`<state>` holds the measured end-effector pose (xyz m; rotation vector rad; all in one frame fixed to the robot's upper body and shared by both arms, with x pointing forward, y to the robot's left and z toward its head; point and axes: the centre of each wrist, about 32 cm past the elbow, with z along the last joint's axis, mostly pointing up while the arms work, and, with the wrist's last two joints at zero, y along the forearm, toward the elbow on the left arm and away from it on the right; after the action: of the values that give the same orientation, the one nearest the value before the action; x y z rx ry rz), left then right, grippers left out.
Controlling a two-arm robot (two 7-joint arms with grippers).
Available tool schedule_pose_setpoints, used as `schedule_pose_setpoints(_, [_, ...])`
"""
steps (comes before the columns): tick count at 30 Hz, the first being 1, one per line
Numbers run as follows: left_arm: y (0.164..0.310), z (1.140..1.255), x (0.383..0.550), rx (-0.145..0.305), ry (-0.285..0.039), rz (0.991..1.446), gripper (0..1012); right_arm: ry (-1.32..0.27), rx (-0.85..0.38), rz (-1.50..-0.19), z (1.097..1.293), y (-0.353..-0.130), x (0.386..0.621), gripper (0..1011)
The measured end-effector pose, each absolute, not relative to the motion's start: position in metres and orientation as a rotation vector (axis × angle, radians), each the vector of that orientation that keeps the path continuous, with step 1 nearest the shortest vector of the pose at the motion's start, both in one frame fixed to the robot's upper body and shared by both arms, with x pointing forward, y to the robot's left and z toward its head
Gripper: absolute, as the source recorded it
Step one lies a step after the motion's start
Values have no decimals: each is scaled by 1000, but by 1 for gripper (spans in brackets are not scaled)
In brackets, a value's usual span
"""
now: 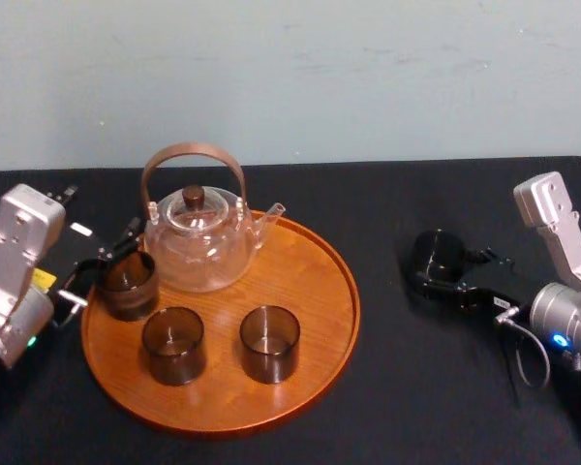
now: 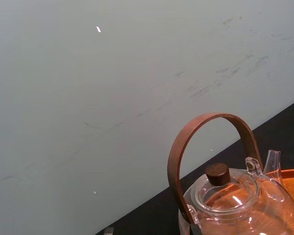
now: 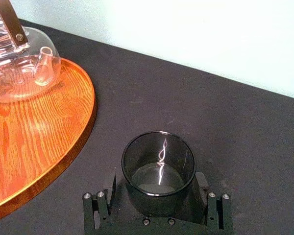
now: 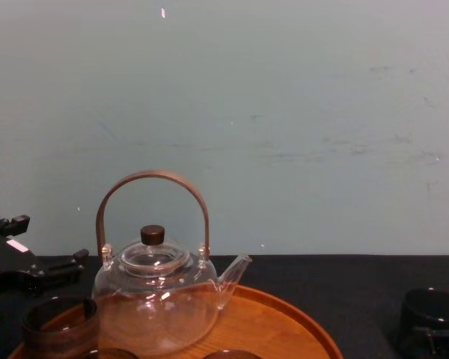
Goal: Pick up the glass from the table and place it on the tray.
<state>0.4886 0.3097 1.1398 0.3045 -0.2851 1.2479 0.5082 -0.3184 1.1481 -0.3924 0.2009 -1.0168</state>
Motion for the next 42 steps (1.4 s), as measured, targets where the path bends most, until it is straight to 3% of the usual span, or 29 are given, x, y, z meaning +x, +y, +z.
schedule_pose_setpoints(30, [310, 1140, 489, 304, -285, 1248, 1001, 181, -388, -1021, 1149, -311, 528, 1000])
schedule_pose_setpoints(36, [310, 1140, 489, 304, -285, 1248, 1001, 183, -387, -1022, 1149, -311, 527, 912])
schedule_pose_setpoints(42, [310, 1140, 489, 304, -285, 1248, 1001, 185, -386, -1023, 1150, -312, 527, 905])
